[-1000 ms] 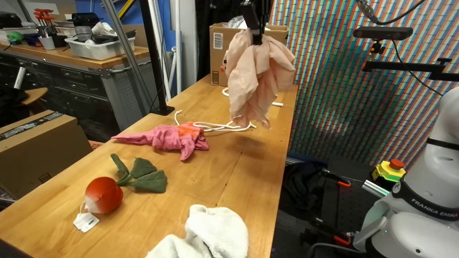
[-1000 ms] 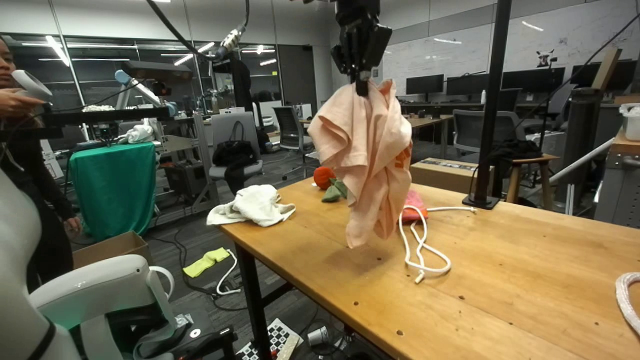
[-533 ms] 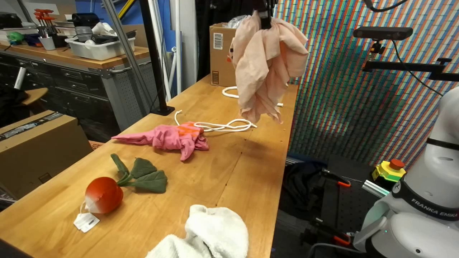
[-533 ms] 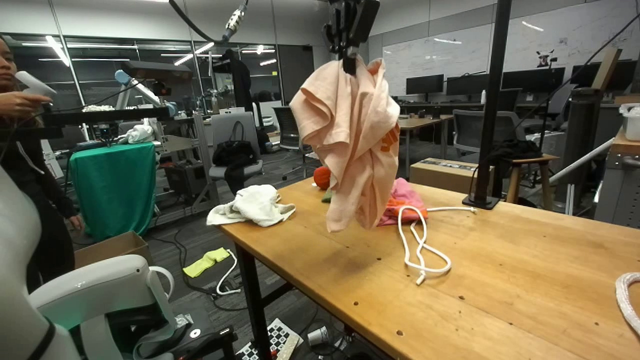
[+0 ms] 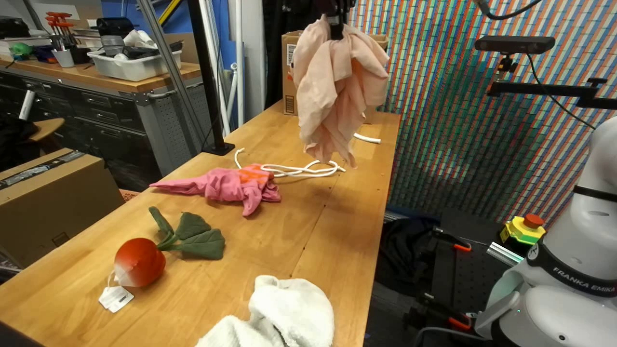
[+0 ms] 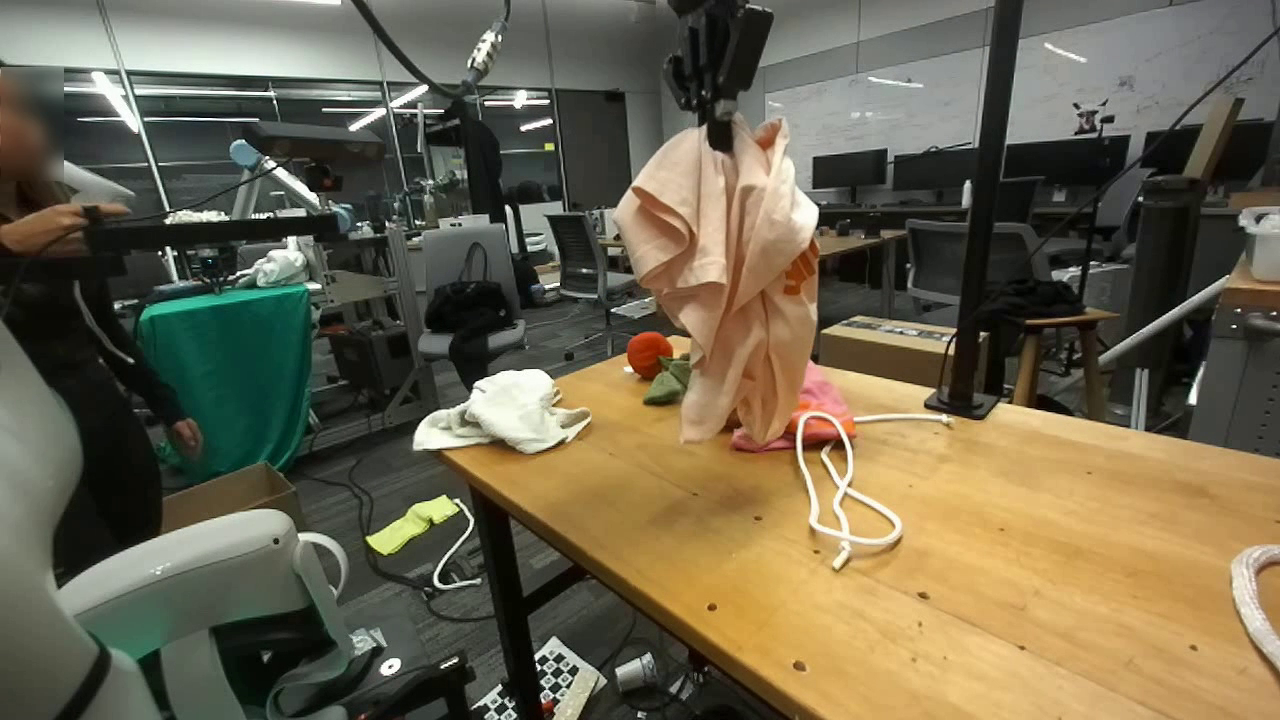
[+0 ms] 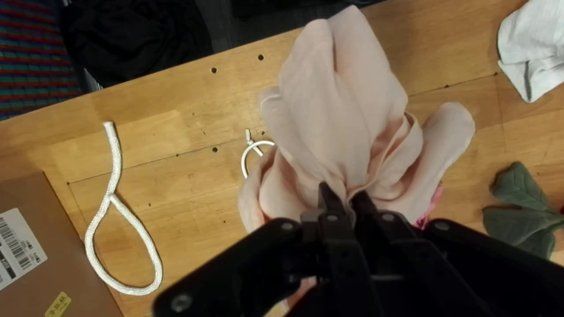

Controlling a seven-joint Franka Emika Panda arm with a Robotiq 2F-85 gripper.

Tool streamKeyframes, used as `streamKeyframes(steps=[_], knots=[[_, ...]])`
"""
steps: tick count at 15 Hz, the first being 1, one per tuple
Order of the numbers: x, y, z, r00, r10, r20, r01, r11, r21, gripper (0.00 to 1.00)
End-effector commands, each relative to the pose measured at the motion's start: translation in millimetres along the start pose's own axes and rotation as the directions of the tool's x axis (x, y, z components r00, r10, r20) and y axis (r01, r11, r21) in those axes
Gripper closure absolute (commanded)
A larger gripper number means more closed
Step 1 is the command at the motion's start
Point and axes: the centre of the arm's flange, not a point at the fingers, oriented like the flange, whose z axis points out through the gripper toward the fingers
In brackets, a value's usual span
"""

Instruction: Separate the items on the table

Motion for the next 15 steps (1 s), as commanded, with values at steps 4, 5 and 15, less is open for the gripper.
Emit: streamKeyframes(steps=[4, 5, 15], knots=[[68.5, -9.2, -5.1, 0.98, 0.055, -0.19, -0.045, 0.997, 0.055, 0.96], [84.2, -10.3, -3.1, 0.975, 0.053, -0.215, -0.042, 0.998, 0.054, 0.96], [205.1, -4.6, 31.0, 0.924, 0.075, -0.376, -0.073, 0.997, 0.018, 0.96]])
